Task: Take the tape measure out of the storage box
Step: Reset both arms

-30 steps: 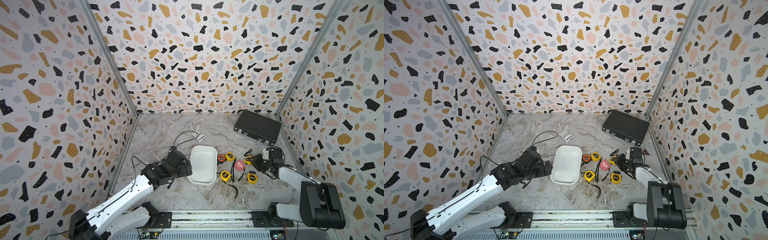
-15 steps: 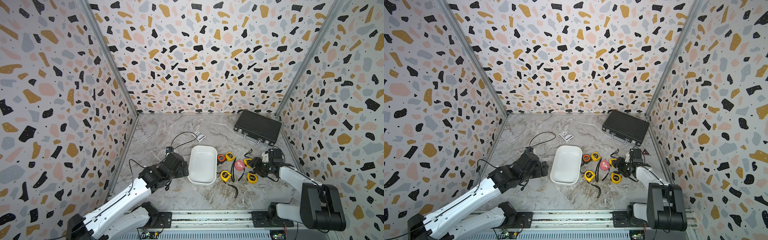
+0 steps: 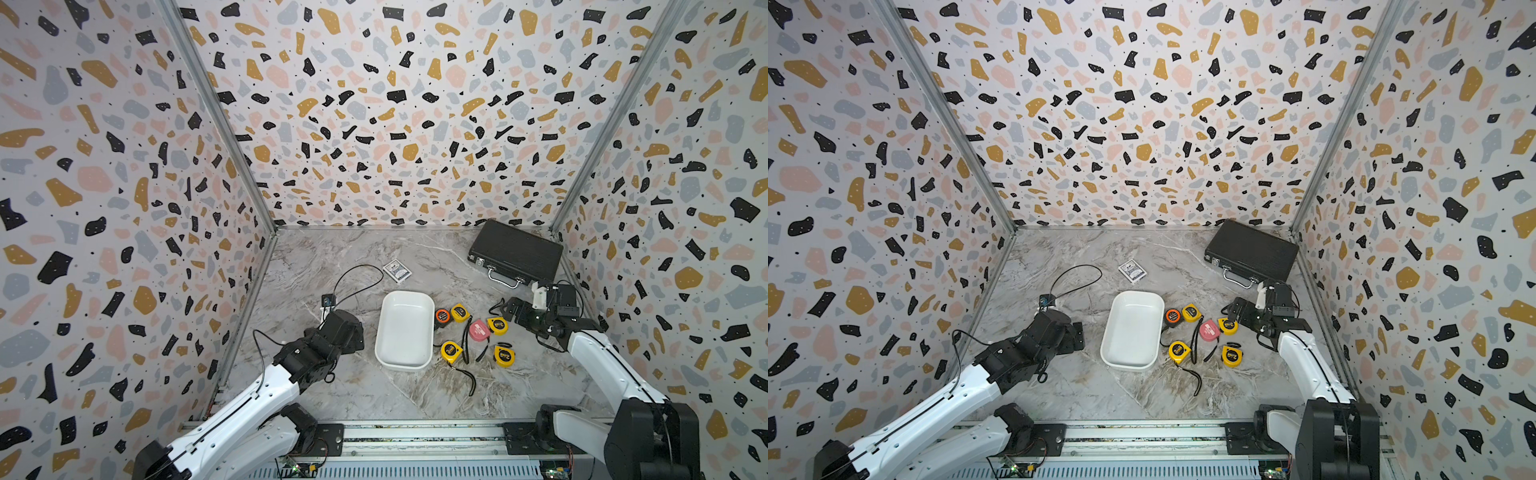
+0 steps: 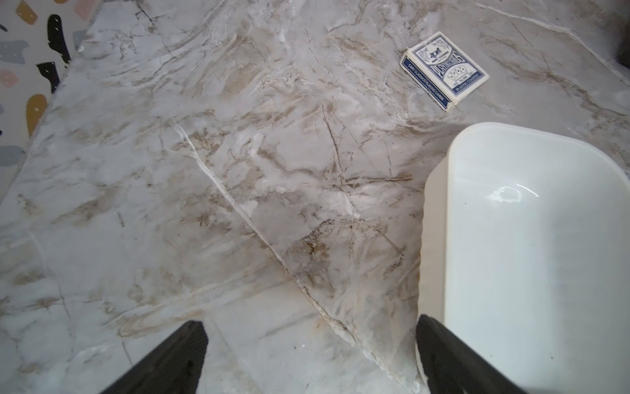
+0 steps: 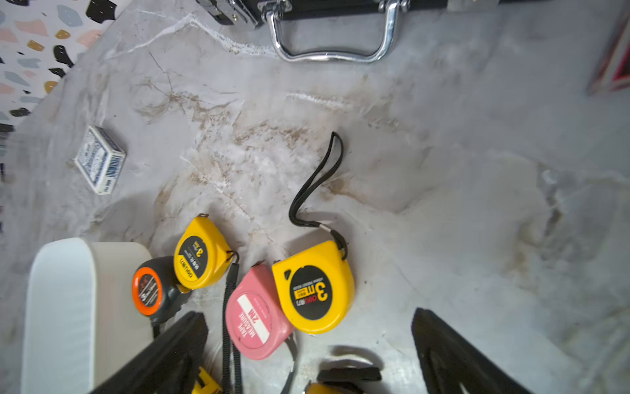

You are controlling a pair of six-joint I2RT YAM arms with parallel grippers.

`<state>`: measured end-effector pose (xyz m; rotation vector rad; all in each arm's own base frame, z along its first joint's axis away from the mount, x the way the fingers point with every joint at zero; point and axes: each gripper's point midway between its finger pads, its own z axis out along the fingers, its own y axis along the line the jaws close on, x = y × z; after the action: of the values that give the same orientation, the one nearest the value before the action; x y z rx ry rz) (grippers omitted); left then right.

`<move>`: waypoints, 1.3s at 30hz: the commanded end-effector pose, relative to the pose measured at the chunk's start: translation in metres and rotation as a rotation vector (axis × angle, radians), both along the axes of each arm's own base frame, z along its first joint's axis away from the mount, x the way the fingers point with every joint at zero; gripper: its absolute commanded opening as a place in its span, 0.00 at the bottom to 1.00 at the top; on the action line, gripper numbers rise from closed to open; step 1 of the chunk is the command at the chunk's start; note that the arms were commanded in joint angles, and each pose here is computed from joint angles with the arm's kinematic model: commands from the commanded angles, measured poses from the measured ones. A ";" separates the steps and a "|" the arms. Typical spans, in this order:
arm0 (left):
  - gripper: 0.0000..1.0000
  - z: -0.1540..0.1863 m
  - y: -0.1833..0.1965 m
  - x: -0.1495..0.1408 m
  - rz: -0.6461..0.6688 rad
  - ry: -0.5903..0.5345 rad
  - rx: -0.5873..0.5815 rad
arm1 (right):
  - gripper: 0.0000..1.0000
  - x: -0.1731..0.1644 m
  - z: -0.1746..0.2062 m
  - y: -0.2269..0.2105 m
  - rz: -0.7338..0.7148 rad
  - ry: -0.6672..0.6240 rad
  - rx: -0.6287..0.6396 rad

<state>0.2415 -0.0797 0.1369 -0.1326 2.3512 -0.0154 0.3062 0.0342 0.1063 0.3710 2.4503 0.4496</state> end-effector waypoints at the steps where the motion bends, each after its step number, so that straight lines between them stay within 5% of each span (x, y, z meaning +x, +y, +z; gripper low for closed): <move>1: 1.00 0.009 0.004 0.020 -0.013 -0.082 0.053 | 0.99 0.014 0.017 -0.020 -0.019 -0.083 -0.160; 9: 1.00 0.014 0.033 0.050 0.054 -0.208 0.134 | 0.99 0.041 0.024 -0.052 -0.069 -0.274 -0.399; 23: 1.00 0.018 0.071 0.093 0.060 -0.357 0.255 | 0.97 0.049 0.002 -0.061 -0.113 -0.511 -0.500; 39: 1.00 -0.028 0.079 0.138 -0.018 -0.404 0.215 | 0.97 0.067 -0.018 -0.057 -0.062 -0.545 -0.575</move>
<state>0.3646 0.0002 0.0851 -0.0054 2.0424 0.2312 0.3620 -0.0278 0.0667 0.0965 1.9795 -0.1727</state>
